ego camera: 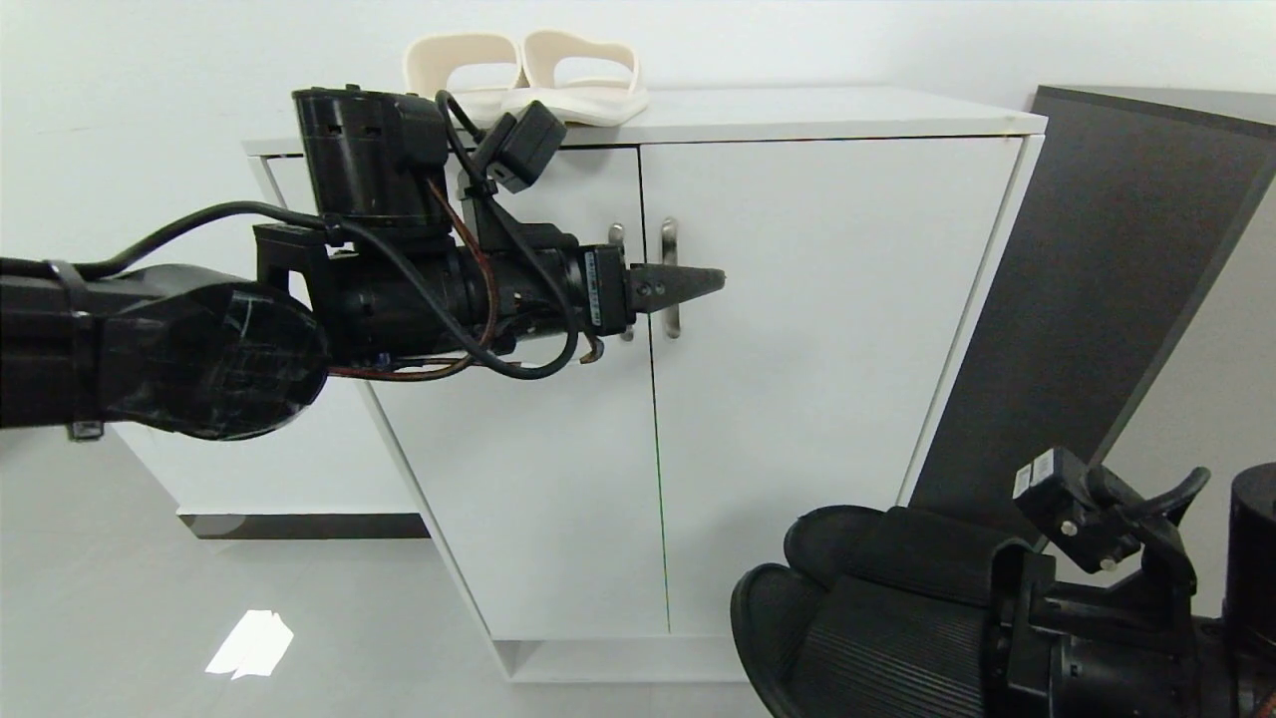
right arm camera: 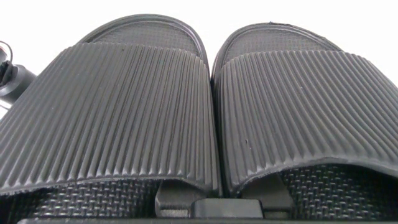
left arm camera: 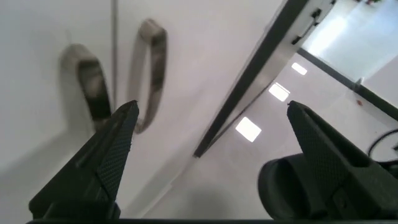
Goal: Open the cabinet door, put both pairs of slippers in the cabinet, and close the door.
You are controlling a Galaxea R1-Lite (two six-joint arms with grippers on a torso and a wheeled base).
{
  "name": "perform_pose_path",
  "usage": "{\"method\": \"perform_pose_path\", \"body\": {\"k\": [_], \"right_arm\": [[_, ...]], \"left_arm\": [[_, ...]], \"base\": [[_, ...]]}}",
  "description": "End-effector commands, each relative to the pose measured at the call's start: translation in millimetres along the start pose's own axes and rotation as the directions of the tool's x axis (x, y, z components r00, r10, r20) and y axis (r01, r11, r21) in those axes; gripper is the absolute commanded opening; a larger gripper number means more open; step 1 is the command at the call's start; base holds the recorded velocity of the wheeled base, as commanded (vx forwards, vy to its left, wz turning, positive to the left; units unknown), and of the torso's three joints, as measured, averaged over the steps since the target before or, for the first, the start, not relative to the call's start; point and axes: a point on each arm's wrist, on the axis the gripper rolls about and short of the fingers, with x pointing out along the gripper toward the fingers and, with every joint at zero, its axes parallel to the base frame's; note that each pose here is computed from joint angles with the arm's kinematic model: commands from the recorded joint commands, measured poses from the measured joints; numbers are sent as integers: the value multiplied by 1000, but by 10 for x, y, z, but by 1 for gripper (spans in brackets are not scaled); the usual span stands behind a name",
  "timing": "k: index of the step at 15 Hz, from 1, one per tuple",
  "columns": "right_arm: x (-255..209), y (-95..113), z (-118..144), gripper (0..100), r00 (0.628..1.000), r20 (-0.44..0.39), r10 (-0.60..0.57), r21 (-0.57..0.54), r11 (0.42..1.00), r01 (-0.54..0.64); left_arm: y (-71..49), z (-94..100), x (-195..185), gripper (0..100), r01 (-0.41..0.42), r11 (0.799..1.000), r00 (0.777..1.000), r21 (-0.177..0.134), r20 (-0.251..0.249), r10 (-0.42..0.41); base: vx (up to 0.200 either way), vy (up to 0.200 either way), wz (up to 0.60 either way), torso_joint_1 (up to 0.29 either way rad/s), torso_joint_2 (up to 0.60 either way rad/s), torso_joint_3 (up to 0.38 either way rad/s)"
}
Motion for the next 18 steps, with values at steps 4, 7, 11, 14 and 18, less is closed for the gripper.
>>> {"method": "perform_pose_path", "body": {"k": [4,7,11,14,18], "right_arm": [[-1,1,1,0,1000,1,1,-1,1000,-1],[-4,2,3,0,1000,2,1,-1,1000,-1],[-10,4,7,0,1000,5,1,-3,1000,-1],[-55,25,6,0,1000,15,11,-44,999,-11],[-183,74,-29,0,990,20,138,-50,989,-137]], "left_arm": [[80,-19,157,100,-6,1000,1000,0,-3,6],[74,-94,240,100,6,1000,1000,-7,-24,-6],[80,-101,253,0,9,1000,1000,-6,-24,-9],[42,-73,217,0,12,1000,1000,-3,-16,-12],[-204,-7,25,0,52,999,999,9,0,-52]], "base": [[0,0,0,0,0,0],[0,0,0,0,0,0],[0,0,0,0,0,0],[0,0,0,0,0,0],[0,0,0,0,0,0]]}}
